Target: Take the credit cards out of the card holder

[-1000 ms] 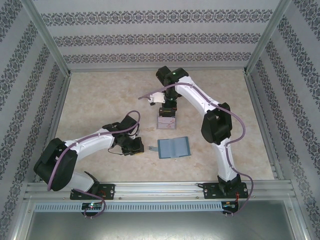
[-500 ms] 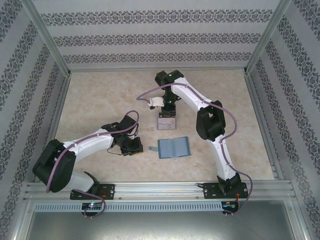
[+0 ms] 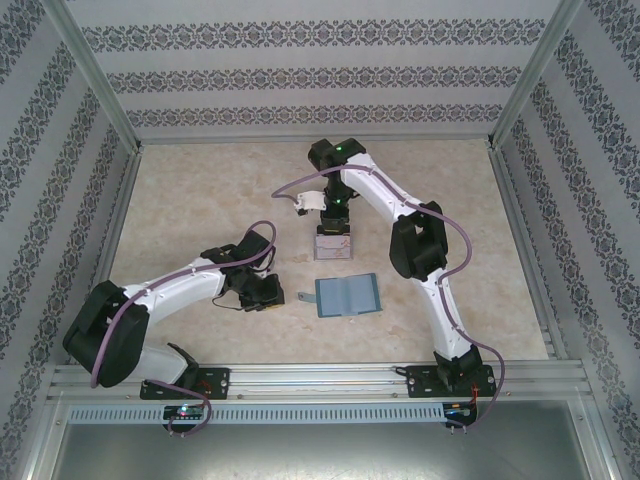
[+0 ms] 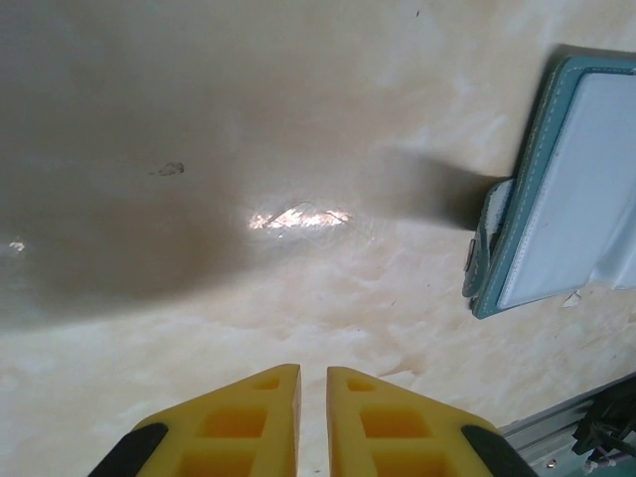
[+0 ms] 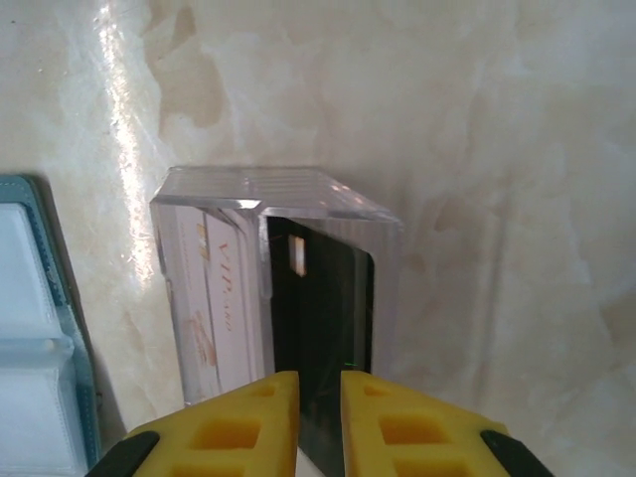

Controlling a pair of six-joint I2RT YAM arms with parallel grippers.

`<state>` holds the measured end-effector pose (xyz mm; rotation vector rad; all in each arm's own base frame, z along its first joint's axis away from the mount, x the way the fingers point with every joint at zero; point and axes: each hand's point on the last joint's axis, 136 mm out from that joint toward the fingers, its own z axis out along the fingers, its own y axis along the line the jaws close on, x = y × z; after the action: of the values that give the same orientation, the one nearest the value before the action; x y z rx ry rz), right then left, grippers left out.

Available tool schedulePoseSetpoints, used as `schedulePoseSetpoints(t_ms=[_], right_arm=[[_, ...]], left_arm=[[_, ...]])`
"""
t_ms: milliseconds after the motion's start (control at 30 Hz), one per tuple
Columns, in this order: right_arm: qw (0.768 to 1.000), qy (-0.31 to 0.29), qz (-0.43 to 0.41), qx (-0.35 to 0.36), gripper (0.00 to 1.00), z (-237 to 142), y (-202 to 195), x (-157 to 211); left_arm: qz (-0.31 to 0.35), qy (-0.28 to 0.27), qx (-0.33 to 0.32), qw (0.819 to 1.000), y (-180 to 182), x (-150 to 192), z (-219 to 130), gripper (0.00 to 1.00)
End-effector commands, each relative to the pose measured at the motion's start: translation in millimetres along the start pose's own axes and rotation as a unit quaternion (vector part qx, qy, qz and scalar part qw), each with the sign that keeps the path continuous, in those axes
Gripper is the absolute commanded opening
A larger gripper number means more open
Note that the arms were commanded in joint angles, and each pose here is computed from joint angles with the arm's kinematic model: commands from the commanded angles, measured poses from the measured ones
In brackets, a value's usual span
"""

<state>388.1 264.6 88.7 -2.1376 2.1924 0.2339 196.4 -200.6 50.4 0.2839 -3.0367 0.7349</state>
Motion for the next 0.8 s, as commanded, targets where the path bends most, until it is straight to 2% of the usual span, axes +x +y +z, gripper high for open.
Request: schedulePoseSetpoints(t_ms=[0,200,300,333,367,400,467,500,533,567,600,633,767], right_arm=[[1.000,0.000,0.004,0.026,0.20,-12.5,-11.1,1.4],[0.998,0.002,0.008,0.064,0.23,-24.0,-18.9,0.4],[0.995,0.001,0.021,0.095,0.28,-27.7,-26.5,0.8],[0.994,-0.002,0.026,0.104,0.31,-28.8,-28.2,1.2],[0.993,-0.005,0.032,0.115,0.35,-30.4,-30.3,1.9],[0.992,-0.007,0.037,0.124,0.39,-30.8,-31.6,3.1],[0.989,-0.013,0.044,0.143,0.48,-32.1,-32.7,5.6],[0.988,-0.017,0.044,0.149,0.54,-33.0,-31.5,5.5],[0.987,-0.020,0.046,0.153,0.63,-32.9,-29.7,6.8],[0.986,-0.025,0.047,0.157,0.76,-34.7,-27.9,7.4],[0.986,-0.027,0.046,0.158,0.95,-34.0,-25.5,8.0],[0.985,-0.030,0.047,0.161,0.98,-35.0,-23.4,9.0],[0.984,-0.034,0.054,0.164,0.98,-38.6,-14.2,15.9]], left_arm=[[-0.013,-0.006,-0.014,1.000,9.6,0.6,-7.7,0.14],[-0.003,-0.023,-0.015,1.000,10.6,-4.0,-11.1,0.17],[0.010,-0.047,-0.025,0.999,13.1,-11.0,-15.8,0.27],[0.015,-0.054,-0.030,0.998,14.0,-13.5,-17.8,0.34],[0.020,-0.063,-0.033,0.997,13.6,-16.2,-20.6,0.45],[0.025,-0.067,-0.034,0.997,12.9,-18.1,-22.2,0.60],[0.033,-0.077,-0.031,0.996,9.3,-22.2,-26.4,0.82],[0.035,-0.082,-0.030,0.996,8.2,-24.3,-27.9,0.98],[0.037,-0.086,-0.030,0.995,7.6,-26.3,-29.1,1.00],[0.040,-0.090,-0.031,0.995,6.8,-28.6,-30.3,1.00],[0.044,-0.094,-0.030,0.994,5.2,-30.5,-31.8,1.00],[0.047,-0.099,-0.031,0.993,4.0,-33.3,-33.7,1.00],[0.057,-0.122,-0.039,0.990,2.8,-43.7,-39.8,1.00]])
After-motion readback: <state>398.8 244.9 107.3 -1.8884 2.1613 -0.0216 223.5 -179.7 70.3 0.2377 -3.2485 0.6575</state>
